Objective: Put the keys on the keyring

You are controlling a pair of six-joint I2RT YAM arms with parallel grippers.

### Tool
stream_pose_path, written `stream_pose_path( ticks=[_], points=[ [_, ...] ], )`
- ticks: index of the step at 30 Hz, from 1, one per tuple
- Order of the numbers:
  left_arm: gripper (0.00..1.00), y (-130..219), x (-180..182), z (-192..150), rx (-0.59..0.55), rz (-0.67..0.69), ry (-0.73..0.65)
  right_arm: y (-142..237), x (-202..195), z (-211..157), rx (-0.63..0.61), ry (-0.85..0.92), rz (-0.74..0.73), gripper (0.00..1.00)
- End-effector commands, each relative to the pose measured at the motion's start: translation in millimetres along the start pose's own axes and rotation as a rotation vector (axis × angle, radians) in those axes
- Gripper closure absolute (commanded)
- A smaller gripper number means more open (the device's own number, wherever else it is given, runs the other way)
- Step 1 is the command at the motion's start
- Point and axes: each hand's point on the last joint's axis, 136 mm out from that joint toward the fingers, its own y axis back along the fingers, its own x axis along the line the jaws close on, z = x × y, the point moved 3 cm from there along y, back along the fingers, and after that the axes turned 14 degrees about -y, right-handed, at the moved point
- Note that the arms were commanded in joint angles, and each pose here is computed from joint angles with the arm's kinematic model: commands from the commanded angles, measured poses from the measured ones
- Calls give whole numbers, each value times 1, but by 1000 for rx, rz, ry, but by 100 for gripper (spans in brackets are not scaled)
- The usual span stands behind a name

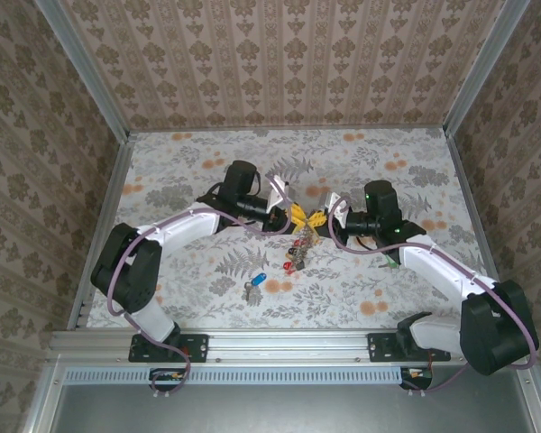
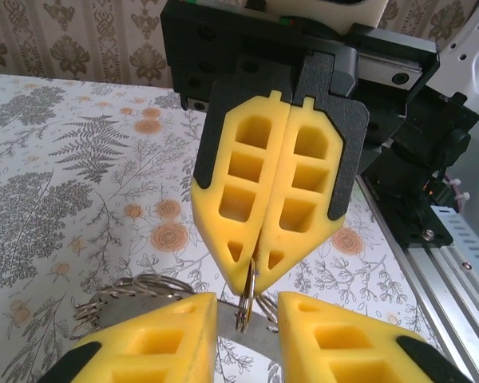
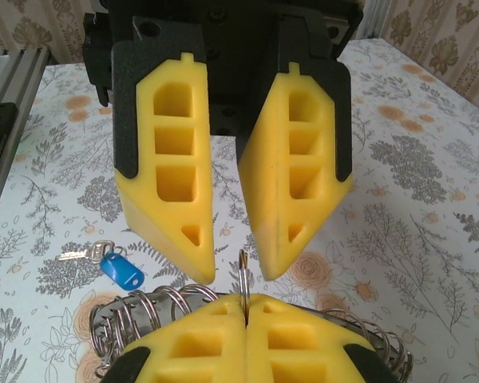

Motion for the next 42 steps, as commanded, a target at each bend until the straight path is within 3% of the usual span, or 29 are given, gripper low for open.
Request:
stream_pose_path(
  ticks=[1,16,26,42],
  points=[
    [76,-4,-1,4,1,-30,-28,2,6,17,-72,35,54,100],
    [76,-1,-2,1,31,0,-43,3,9,20,-85,25,66,100],
    [71,20,3,11,-23,42,-36,3,9,16,-67,21,69,100],
    [70,4,-3,7,-26,-39,-15,1,7,17,-82,12,69,100]
  ],
)
